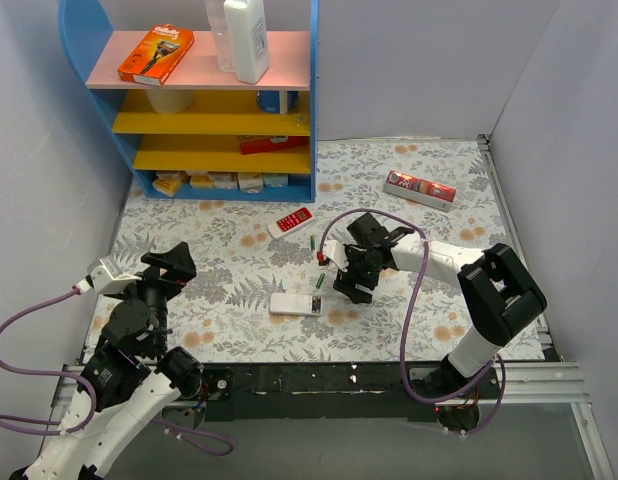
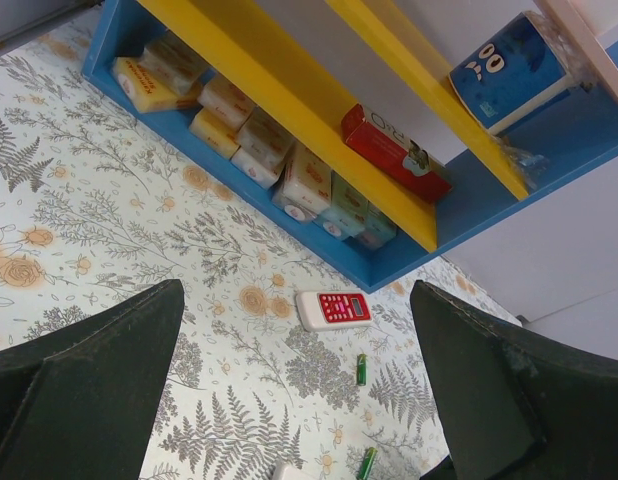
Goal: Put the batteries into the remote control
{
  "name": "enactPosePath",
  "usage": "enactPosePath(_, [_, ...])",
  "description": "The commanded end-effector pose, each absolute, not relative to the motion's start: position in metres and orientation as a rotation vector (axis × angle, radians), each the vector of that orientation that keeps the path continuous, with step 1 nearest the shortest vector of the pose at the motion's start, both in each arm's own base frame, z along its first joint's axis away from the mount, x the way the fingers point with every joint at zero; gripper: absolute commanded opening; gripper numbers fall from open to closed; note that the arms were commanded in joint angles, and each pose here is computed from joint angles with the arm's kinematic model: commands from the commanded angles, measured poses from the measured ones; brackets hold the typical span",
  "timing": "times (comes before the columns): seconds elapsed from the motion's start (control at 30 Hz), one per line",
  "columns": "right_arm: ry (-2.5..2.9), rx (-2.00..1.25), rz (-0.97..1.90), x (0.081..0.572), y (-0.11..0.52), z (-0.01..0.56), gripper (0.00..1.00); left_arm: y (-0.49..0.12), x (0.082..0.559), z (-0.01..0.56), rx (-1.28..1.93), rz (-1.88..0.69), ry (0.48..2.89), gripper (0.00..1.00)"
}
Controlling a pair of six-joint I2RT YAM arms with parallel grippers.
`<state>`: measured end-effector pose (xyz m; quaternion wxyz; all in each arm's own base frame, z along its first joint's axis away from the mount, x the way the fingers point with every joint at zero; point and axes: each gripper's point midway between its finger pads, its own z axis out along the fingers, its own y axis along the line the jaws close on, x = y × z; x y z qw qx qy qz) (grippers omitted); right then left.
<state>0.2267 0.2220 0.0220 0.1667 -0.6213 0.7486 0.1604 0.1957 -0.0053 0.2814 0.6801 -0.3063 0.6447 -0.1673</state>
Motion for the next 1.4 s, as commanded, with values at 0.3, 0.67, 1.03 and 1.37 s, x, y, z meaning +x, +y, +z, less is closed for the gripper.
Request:
enactPosePath(0.3, [2.151,-1.867,0.445,0.218,0.229,0.014,0.77,0.000,0.196,0.277,-0.696,-0.338,1.444,0.98])
enactPosePath(0.67, [2.208,-1.889,0.389,0.211,0.218,0.010,0.68,-0.002,0.198,0.277,-0.690,-0.334,1.451,0.98])
enactPosePath(1.03, [2.212,-1.903,0.427,0.201,0.223,0.015,0.49,-0.004,0.199,0.275,-0.679,-0.330,1.464,0.98])
enactPosePath(1.37, [2.142,-1.834,0.448,0.198,0.243,0.044,0.43,-0.005,0.201,0.275,-0.678,-0.324,1.468,0.98])
